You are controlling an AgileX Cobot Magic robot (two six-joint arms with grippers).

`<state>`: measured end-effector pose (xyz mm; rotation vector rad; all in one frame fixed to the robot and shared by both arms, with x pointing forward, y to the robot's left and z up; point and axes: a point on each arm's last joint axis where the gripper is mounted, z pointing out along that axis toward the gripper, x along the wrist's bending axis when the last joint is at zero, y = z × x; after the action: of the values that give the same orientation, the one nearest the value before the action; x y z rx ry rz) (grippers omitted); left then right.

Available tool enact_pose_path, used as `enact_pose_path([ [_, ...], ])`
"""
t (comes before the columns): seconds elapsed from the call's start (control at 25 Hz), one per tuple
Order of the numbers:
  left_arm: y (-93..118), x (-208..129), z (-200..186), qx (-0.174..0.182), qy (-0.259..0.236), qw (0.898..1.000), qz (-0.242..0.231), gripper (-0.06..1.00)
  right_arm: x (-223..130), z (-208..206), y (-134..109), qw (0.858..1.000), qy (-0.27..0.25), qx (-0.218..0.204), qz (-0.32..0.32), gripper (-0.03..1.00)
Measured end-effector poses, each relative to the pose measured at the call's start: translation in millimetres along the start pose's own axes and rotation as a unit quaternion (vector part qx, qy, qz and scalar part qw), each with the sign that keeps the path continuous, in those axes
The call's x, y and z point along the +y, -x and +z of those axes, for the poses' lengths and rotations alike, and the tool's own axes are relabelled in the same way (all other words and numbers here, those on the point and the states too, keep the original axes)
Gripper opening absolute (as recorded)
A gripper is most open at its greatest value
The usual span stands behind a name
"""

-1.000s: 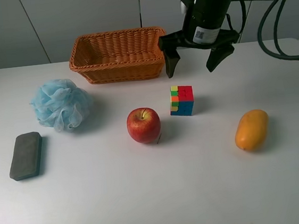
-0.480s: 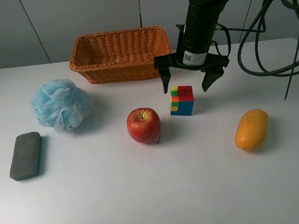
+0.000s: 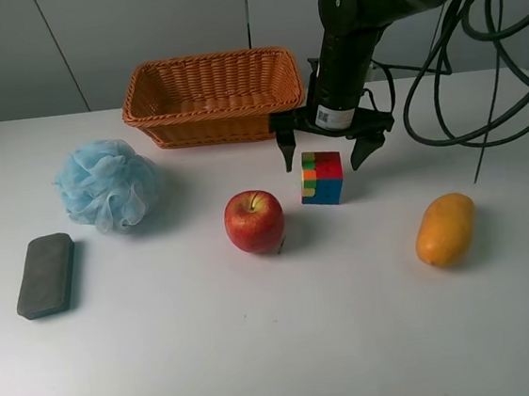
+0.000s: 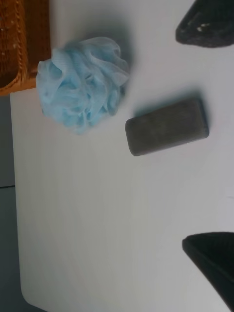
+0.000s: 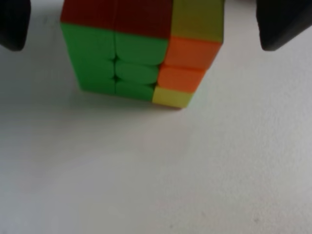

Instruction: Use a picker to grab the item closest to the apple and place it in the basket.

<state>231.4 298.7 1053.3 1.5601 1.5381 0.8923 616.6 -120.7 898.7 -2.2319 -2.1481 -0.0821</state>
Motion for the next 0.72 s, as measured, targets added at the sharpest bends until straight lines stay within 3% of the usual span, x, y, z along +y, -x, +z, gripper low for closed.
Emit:
enact_pose_path([
  [0.56,0,0,0,0.000,0.000,1.000,0.000,0.73,3,28,1,1.000,-0.012,-0.008,0.007,0.70],
  [0.64,0,0,0,0.000,0.000,1.000,0.000,0.73,3,28,1,1.000,-0.011,-0.007,0.006,0.64],
  [0.72,0,0,0,0.000,0.000,1.000,0.000,0.73,3,28,0,1.000,-0.011,-0.007,0.005,0.51],
])
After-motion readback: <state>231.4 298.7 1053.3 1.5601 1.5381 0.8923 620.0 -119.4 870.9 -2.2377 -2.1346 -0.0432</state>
